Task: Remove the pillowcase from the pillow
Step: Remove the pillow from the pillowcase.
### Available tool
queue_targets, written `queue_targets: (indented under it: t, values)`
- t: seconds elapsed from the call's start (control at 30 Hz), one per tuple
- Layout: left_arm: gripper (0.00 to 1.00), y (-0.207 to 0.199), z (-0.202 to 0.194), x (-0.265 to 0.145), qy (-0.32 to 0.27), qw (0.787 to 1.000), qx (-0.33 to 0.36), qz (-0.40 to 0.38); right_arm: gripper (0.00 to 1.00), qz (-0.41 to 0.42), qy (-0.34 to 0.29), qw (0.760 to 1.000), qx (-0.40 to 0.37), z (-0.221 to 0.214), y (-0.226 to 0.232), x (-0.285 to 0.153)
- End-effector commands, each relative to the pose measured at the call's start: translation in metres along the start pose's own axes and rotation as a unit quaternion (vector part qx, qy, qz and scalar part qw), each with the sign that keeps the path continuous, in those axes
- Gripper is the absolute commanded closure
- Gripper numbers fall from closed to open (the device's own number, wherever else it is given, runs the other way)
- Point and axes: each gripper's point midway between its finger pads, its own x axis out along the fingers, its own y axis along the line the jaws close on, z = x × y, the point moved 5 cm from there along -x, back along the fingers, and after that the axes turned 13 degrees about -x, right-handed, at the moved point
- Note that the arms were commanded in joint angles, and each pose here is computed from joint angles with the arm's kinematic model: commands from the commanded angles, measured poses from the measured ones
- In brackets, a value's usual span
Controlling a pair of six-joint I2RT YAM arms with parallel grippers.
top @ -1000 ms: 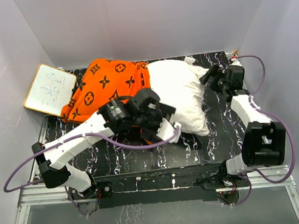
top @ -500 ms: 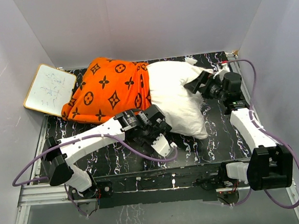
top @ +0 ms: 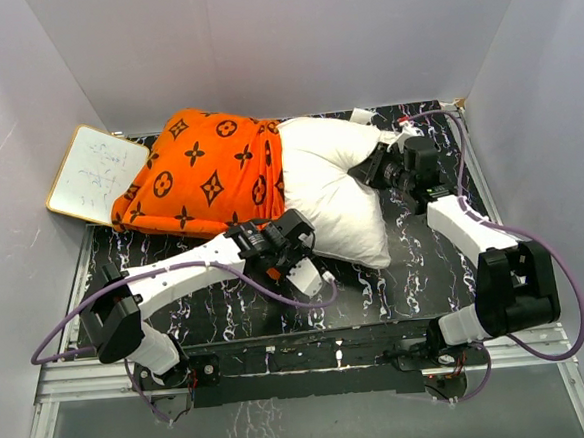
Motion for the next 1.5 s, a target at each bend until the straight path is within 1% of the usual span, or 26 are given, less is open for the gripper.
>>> queue_targets:
  t: [0.0, 0.1, 0.13, 0.17, 0.27, 0.33, 0.47, 0.6, 0.67, 0.7, 0.73, 0.8, 0.83, 0.9, 0.93, 0.97, 1.03, 1.07, 1.2, 1.27, 1.4, 1.47]
  values:
    - [0.79, -0.001, -0.028, -0.005, 0.068, 0.997, -0.032, 0.003, 0.92, -0.095, -0.041, 0.994, -0.024, 0.028, -0.024, 0.004]
    - [0.95, -0.004, -0.04, -0.015, 0.082, 0.995, -0.062, -0.005, 0.92, -0.134, -0.063, 0.989, -0.007, 0.045, -0.046, 0.001]
    - [0.99, -0.006, -0.044, -0.018, 0.088, 0.994, -0.067, -0.007, 0.92, -0.144, -0.07, 0.987, -0.004, 0.051, -0.053, -0.002]
    - [1.0, -0.008, -0.05, -0.021, 0.094, 0.993, -0.07, -0.007, 0.92, -0.155, -0.076, 0.985, -0.002, 0.055, -0.059, -0.004]
    - [1.0, -0.013, -0.07, -0.033, 0.107, 0.99, -0.087, -0.007, 0.92, -0.177, -0.087, 0.98, 0.004, 0.064, -0.077, -0.009]
    - [1.0, -0.019, -0.085, -0.041, 0.118, 0.987, -0.107, -0.012, 0.92, -0.199, -0.096, 0.975, 0.016, 0.07, -0.099, -0.018]
    - [1.0, -0.043, -0.123, -0.053, 0.136, 0.979, -0.15, -0.032, 0.92, -0.213, -0.1, 0.972, 0.028, 0.073, -0.12, -0.023]
    - [1.0, -0.068, -0.151, -0.053, 0.143, 0.972, -0.183, -0.042, 0.92, -0.228, -0.101, 0.968, 0.024, 0.078, -0.131, -0.024]
    - [1.0, -0.073, -0.153, -0.052, 0.135, 0.97, -0.198, -0.046, 0.92, -0.234, -0.103, 0.967, 0.021, 0.083, -0.133, -0.024]
    - [1.0, -0.071, -0.15, -0.053, 0.122, 0.97, -0.208, -0.044, 0.92, -0.231, -0.102, 0.967, 0.02, 0.086, -0.133, -0.023]
    - [1.0, -0.065, -0.146, -0.053, 0.106, 0.969, -0.219, -0.039, 0.85, -0.224, -0.1, 0.969, 0.02, 0.088, -0.131, -0.022]
    - [1.0, -0.049, -0.135, -0.054, 0.076, 0.968, -0.239, -0.03, 0.46, -0.21, -0.091, 0.973, 0.024, 0.09, -0.122, -0.022]
    - [1.0, -0.037, -0.129, -0.054, 0.065, 0.965, -0.252, -0.022, 0.31, -0.206, -0.089, 0.974, 0.024, 0.091, -0.117, -0.025]
    - [1.0, -0.013, -0.116, -0.054, 0.042, 0.958, -0.284, -0.009, 0.05, -0.201, -0.094, 0.975, 0.023, 0.092, -0.104, -0.039]
    - [1.0, -0.002, -0.109, -0.052, 0.03, 0.954, -0.298, -0.007, 0.02, -0.197, -0.101, 0.975, 0.023, 0.09, -0.096, -0.048]
    - [1.0, 0.01, -0.101, -0.048, 0.02, 0.951, -0.31, -0.01, 0.02, -0.189, -0.118, 0.975, 0.019, 0.091, -0.082, -0.063]
    - [1.0, 0.031, -0.087, -0.048, 0.002, 0.944, -0.33, -0.008, 0.02, -0.183, -0.122, 0.975, 0.022, 0.075, -0.069, -0.077]
    - [1.0, 0.041, -0.08, -0.041, -0.005, 0.942, -0.336, -0.016, 0.02, -0.178, -0.128, 0.975, 0.019, 0.07, -0.057, -0.088]
    - [1.0, 0.087, -0.053, -0.038, -0.046, 0.932, -0.359, -0.004, 0.02, -0.142, -0.087, 0.986, 0.022, 0.032, -0.017, -0.11]
    - [1.0, 0.108, -0.04, -0.035, -0.062, 0.93, -0.363, -0.002, 0.02, -0.126, -0.08, 0.989, 0.026, 0.018, -0.002, -0.12]
    - [1.0, 0.134, -0.018, -0.035, -0.08, 0.928, -0.364, -0.003, 0.02, -0.062, -0.062, 0.995, 0.046, 0.0, 0.023, -0.128]
    - [1.0, 0.142, -0.01, -0.039, -0.09, 0.927, -0.364, -0.001, 0.02, -0.054, -0.05, 0.996, 0.053, -0.009, 0.024, -0.126]
